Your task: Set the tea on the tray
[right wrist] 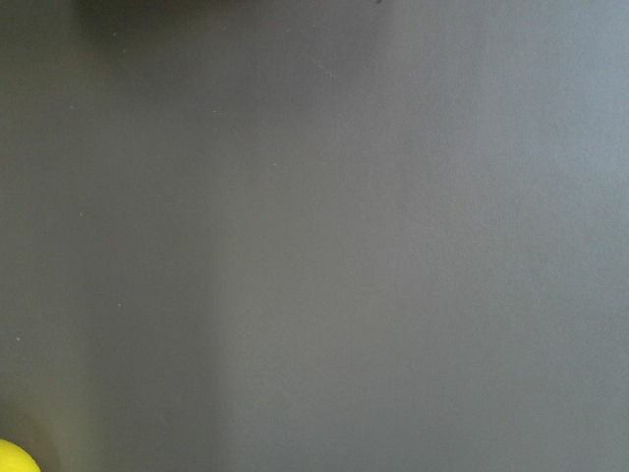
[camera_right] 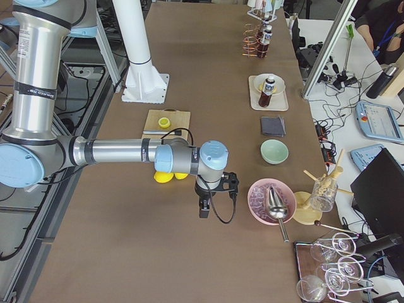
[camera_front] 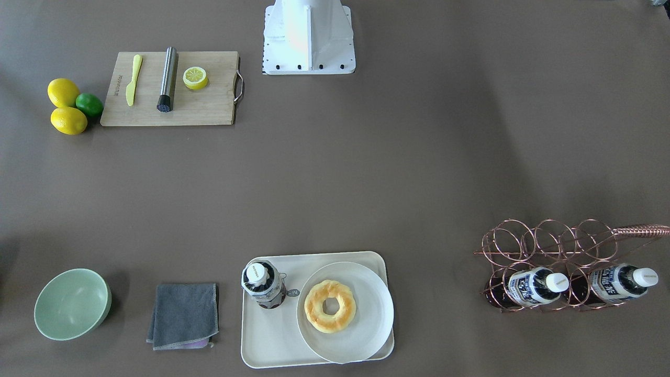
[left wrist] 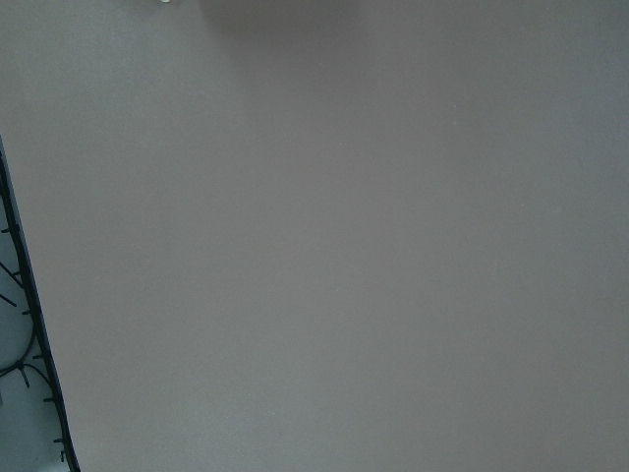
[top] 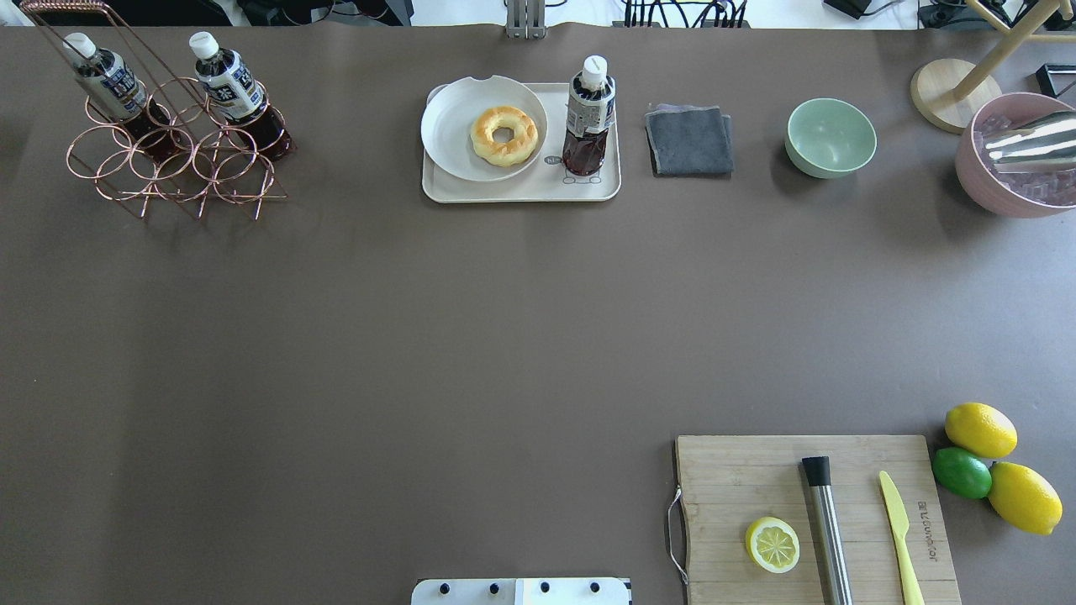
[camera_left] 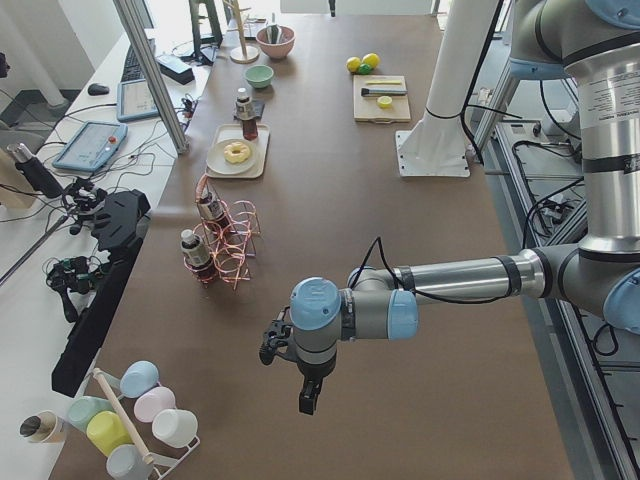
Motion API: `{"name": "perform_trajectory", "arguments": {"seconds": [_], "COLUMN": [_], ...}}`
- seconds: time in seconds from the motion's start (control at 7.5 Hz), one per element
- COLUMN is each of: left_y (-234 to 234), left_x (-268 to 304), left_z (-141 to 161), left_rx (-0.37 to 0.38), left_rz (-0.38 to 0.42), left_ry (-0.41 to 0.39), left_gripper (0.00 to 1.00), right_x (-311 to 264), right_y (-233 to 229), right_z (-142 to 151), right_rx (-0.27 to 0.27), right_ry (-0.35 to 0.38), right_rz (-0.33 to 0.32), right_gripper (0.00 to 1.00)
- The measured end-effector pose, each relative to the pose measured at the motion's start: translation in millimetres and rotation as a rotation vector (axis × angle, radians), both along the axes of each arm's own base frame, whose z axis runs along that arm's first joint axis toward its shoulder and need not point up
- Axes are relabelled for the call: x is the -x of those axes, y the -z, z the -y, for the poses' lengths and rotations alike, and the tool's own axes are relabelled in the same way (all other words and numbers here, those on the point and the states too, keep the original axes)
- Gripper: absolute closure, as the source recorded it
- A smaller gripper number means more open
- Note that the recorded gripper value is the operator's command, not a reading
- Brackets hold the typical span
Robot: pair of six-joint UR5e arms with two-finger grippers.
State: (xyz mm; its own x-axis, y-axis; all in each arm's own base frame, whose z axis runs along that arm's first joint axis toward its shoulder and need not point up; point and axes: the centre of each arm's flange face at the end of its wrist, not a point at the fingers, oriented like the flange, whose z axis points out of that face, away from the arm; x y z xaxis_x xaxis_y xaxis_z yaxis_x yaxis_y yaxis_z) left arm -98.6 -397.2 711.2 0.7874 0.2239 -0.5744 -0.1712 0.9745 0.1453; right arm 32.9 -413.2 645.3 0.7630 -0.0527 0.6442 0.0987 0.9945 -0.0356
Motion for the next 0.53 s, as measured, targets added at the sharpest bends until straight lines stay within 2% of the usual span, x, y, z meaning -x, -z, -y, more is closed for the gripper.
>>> {"name": "perform_trajectory", "arguments": {"seconds": [0.53], "left_y": [-2.2], "left_x": [0.1], "left_z": [-1.2], "left_rx": [0.008], "left_rz": [-0.004], "left_ry": [0.002], "left_gripper": [0.0], "right_x": [-0.7], "right_y": [-1.8], "right_z": [-3.5], "right_rx": [0.004], "right_ry": [0.0], "right_rz": [-0.003], "right_gripper": [0.0]}}
